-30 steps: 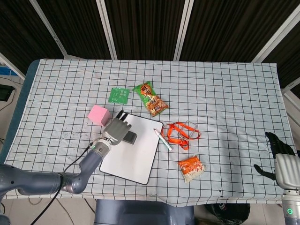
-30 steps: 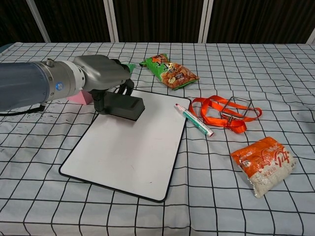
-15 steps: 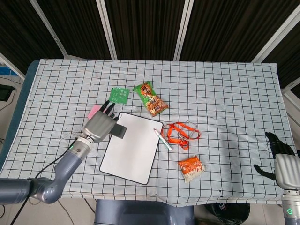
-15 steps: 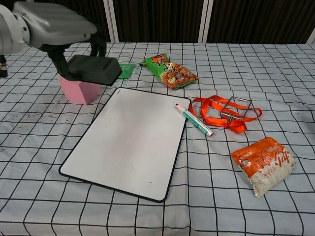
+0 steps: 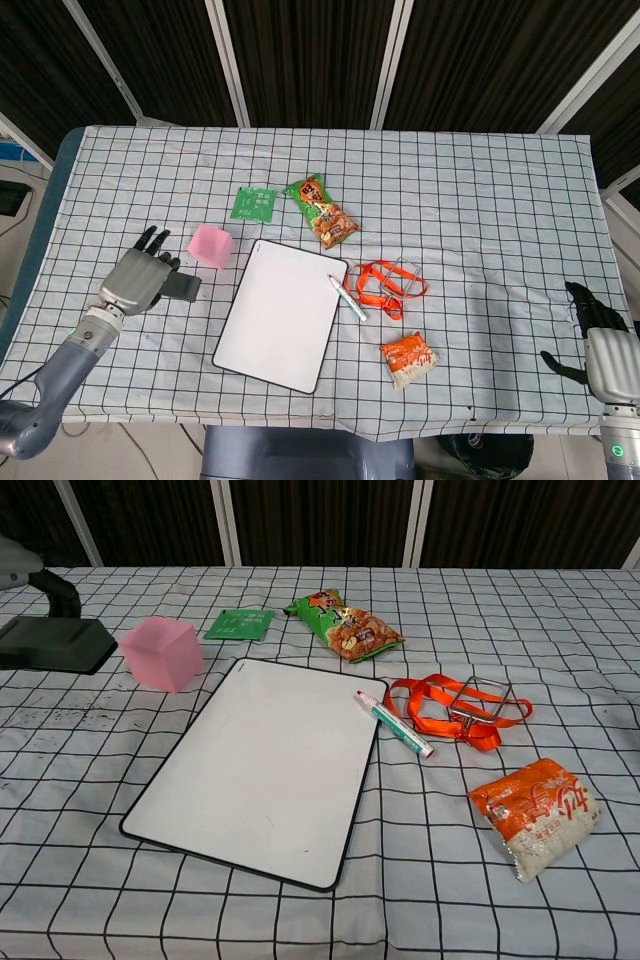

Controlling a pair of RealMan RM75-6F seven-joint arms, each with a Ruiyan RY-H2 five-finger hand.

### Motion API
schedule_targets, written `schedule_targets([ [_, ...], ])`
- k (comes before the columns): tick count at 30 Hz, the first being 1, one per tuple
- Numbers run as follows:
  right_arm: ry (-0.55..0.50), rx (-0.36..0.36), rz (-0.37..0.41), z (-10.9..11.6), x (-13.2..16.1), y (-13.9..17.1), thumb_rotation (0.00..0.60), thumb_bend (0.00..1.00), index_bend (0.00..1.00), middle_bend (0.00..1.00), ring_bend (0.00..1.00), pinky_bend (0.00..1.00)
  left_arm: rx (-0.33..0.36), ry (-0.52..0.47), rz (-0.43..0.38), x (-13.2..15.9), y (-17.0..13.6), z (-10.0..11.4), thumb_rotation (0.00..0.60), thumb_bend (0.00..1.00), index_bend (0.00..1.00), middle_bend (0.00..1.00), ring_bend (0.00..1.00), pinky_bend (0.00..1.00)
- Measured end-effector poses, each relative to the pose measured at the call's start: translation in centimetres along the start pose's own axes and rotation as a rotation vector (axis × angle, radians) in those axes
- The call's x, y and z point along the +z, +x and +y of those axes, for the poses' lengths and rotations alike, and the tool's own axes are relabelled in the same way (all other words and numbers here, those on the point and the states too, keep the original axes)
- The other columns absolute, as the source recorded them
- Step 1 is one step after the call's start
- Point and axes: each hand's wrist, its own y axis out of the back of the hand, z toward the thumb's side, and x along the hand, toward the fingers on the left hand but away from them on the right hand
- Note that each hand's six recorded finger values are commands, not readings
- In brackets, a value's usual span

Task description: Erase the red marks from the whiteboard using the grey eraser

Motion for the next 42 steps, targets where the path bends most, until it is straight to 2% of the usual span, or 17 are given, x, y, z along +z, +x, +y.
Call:
schedule_targets([
  [4, 0.000, -0.001, 0.000, 0.0, 0.0, 0.0, 0.600, 0.22, 0.01, 0.13, 0.21, 0.22, -0.039, -0.002, 0.025, -1.6, 0.2, -2.4, 0.600, 0.32, 0.40, 0.40, 0.00, 0.00],
  [10, 0.002, -0.001, -0.001, 0.0, 0.0, 0.0, 0.600, 0.22, 0.01, 0.13, 0.21, 0.22, -0.083, 0.013, 0.030, -2.1, 1.3, -4.9, 0.600, 0.32, 0.40, 0.40, 0.00, 0.00],
  [20, -0.005, 0.004, -0.003, 0.0, 0.0, 0.0, 0.600, 0.22, 0.01, 0.13, 0.21, 0.22, -0.159, 0.042, 0.032, -1.3, 3.1, -7.5, 0.600, 0.30, 0.38, 0.39, 0.00, 0.00],
  [23, -0.005, 0.003, -0.003, 0.0, 0.0, 0.0, 0.600, 0.22, 0.01, 0.13, 0.21, 0.22, -0.158, 0.040, 0.033, -1.1, 3.4, -7.6, 0.600, 0.25, 0.31, 0.36, 0.00, 0.00],
  [26, -0.006, 0.004, -0.003, 0.0, -0.1, 0.0, 0.600, 0.22, 0.01, 0.13, 0.21, 0.22, -0.158, 0.046, 0.033, -1.0, 3.4, -7.6, 0.600, 0.18, 0.18, 0.25, 0.00, 0.00],
  [29, -0.005, 0.004, -0.002, 0.0, -0.1, 0.0, 0.600, 0.22, 0.01, 0.13, 0.21, 0.22, -0.161, 0.056, 0.030, -0.9, 3.1, -7.5, 0.600, 0.17, 0.10, 0.19, 0.00, 0.00],
  [36, -0.005, 0.005, -0.004, 0.0, -0.1, 0.0, 0.600, 0.22, 0.01, 0.13, 0.21, 0.22, -0.131, 0.075, 0.019, -0.6, 1.9, -6.1, 0.600, 0.17, 0.07, 0.15, 0.00, 0.00],
  [42, -0.003, 0.003, -0.003, 0.0, 0.0, 0.0, 0.600, 0.22, 0.01, 0.13, 0.21, 0.22, -0.033, 0.050, 0.032, -0.4, -0.8, -2.7, 0.600, 0.17, 0.05, 0.11, 0.00, 0.00],
])
